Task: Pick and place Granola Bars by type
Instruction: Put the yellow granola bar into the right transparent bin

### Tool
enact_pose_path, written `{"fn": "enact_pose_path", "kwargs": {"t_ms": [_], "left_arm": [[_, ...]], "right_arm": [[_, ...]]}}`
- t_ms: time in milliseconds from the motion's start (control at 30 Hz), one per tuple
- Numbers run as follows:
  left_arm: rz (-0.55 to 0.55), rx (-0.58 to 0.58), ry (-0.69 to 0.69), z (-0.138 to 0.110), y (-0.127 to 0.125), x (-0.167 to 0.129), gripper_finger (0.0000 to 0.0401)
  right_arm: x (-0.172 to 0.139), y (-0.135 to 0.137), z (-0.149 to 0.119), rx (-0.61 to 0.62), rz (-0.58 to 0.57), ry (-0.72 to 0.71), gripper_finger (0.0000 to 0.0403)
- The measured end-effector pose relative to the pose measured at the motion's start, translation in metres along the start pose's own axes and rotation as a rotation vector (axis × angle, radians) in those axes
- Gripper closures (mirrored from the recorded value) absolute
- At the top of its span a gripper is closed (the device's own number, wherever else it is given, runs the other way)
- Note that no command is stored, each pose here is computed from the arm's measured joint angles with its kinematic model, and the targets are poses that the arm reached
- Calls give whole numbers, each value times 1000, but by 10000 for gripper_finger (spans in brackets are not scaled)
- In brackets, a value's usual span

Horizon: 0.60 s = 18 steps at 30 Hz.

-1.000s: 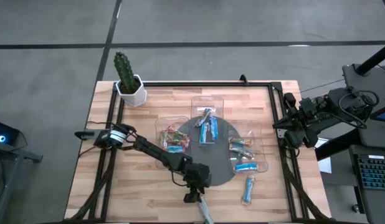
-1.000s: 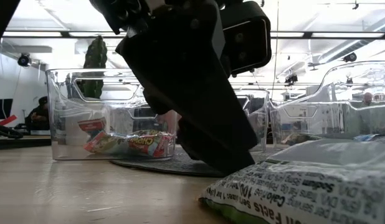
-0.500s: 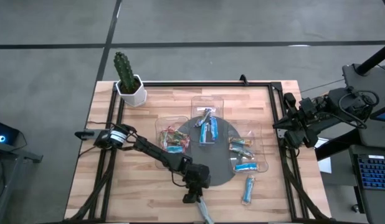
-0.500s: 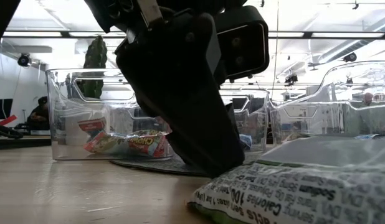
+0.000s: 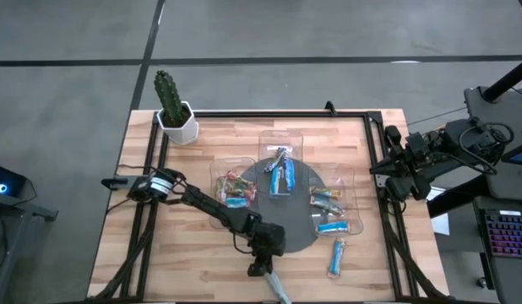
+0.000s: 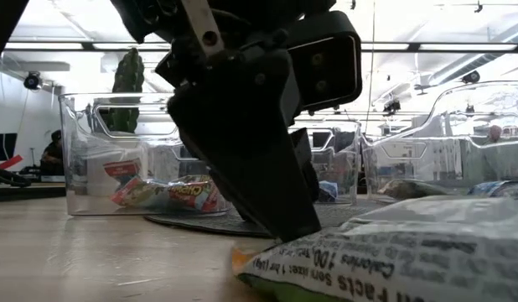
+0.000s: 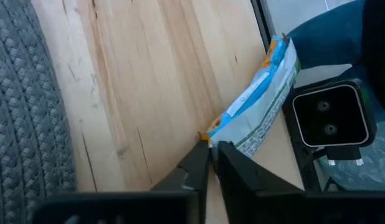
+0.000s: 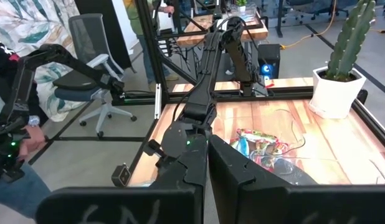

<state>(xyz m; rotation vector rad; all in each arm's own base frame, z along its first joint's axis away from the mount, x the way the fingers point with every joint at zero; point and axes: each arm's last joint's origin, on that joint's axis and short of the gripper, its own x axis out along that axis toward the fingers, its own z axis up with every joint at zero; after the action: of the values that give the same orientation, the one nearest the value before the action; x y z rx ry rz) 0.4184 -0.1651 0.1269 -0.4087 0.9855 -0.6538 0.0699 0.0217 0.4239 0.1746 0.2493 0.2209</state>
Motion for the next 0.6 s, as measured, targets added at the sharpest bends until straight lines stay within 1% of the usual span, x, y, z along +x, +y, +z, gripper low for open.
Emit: {"fn": "enact_pose_path", "kwargs": {"t_ms": [33,133,267,367,600], "left_arm": [[-3,1,-2,1,-1,0,391],[-12,10,-14,8,-4,-2,399],[-18,22,-35,23,-12,-8,401],[-8,37,-26,36,-19,-16,401],[27,118,14,64,-37,-39,401]], "right_arm": [[0,0,0,0,-1,0,394],[0,0,0,0,-3,0,394],[0,0,0,0,-8,-1,394],[0,-1,0,0,-20,-3,394],[0,-1,0,-20,-21,-3,394]]}}
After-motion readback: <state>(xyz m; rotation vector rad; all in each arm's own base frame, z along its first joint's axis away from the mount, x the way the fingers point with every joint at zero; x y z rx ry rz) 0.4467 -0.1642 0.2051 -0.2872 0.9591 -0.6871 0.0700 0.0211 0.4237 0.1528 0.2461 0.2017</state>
